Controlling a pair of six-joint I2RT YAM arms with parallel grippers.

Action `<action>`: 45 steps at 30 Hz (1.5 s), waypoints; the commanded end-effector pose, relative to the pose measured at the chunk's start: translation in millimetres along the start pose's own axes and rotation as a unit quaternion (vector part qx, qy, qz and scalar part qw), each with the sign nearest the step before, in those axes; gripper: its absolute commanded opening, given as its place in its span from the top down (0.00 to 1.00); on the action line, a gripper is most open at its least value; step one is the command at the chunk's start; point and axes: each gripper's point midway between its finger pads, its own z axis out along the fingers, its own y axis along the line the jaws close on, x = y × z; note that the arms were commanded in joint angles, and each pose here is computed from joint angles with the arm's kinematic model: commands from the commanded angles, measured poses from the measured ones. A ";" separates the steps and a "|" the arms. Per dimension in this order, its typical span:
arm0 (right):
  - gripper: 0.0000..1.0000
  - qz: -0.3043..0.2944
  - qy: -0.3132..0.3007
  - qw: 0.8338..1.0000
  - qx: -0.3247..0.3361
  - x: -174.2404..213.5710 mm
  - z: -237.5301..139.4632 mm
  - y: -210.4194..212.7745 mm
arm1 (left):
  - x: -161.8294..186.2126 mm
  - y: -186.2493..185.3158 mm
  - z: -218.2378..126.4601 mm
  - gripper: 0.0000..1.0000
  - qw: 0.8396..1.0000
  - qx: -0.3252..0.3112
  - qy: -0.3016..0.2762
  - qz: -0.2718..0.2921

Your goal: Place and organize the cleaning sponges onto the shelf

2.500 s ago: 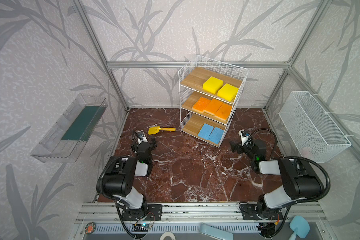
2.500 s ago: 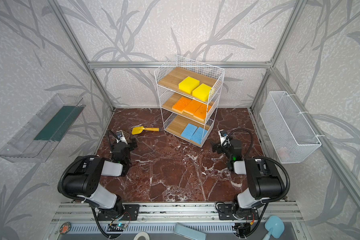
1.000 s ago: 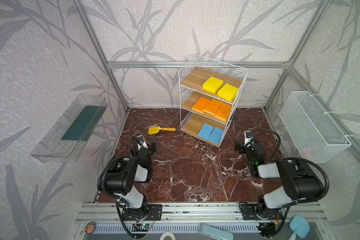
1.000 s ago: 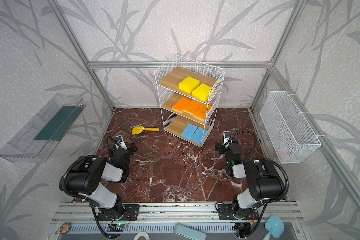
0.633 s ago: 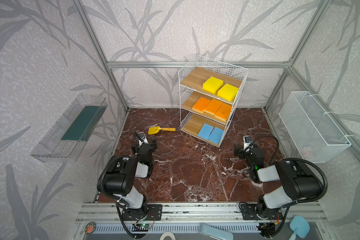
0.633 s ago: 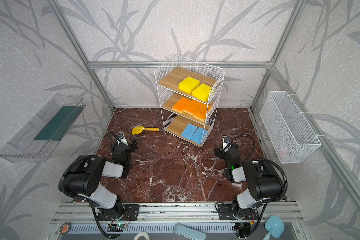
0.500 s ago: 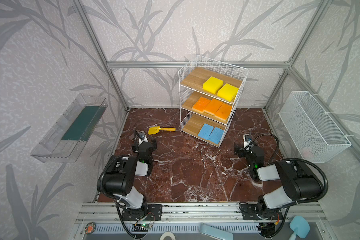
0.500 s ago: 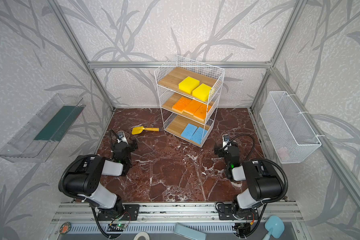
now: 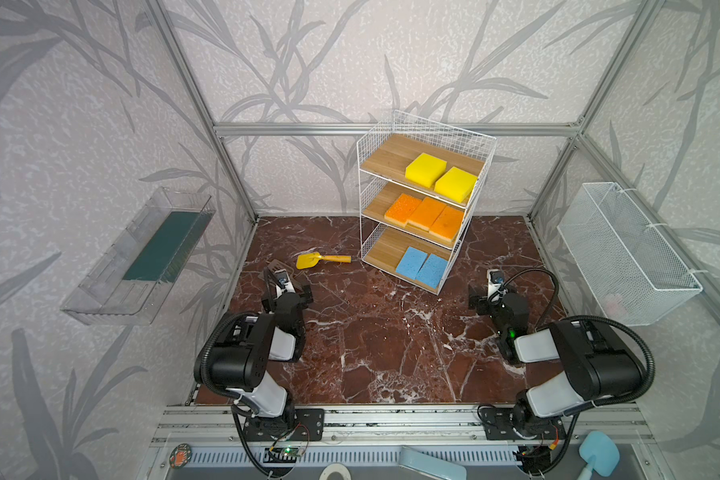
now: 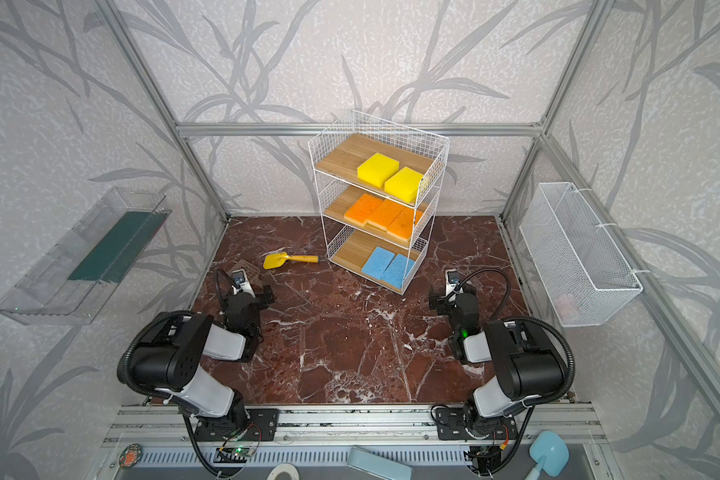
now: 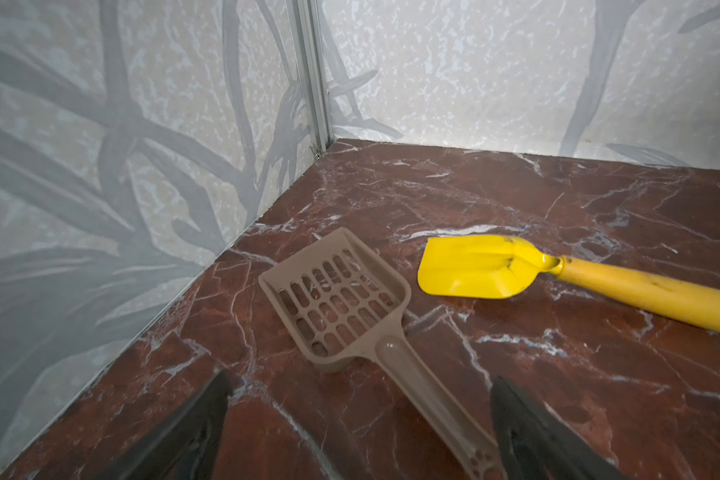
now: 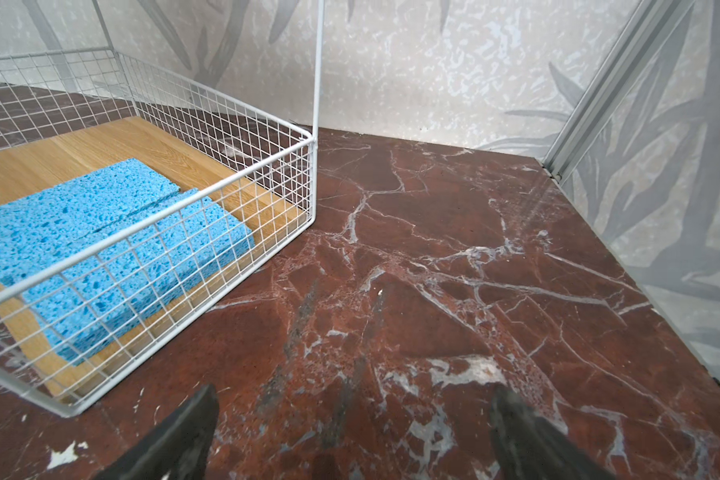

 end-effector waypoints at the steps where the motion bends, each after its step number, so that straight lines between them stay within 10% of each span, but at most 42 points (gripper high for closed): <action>1: 0.01 -0.030 0.005 0.997 -0.065 -16.0 13.2 23.3 | -7.8 -2.8 9.2 0.01 1.000 -0.011 0.013 0.013; 36: 0.01 -0.004 -0.056 0.998 0.012 -14.8 -13.3 -0.9 | -10.5 -1.6 -18.3 0.01 0.999 0.018 -0.037 -0.003; 45: 0.01 -0.020 0.027 0.999 -0.019 -12.1 18.4 10.9 | -9.7 -5.8 5.4 0.01 1.000 -0.006 0.000 0.018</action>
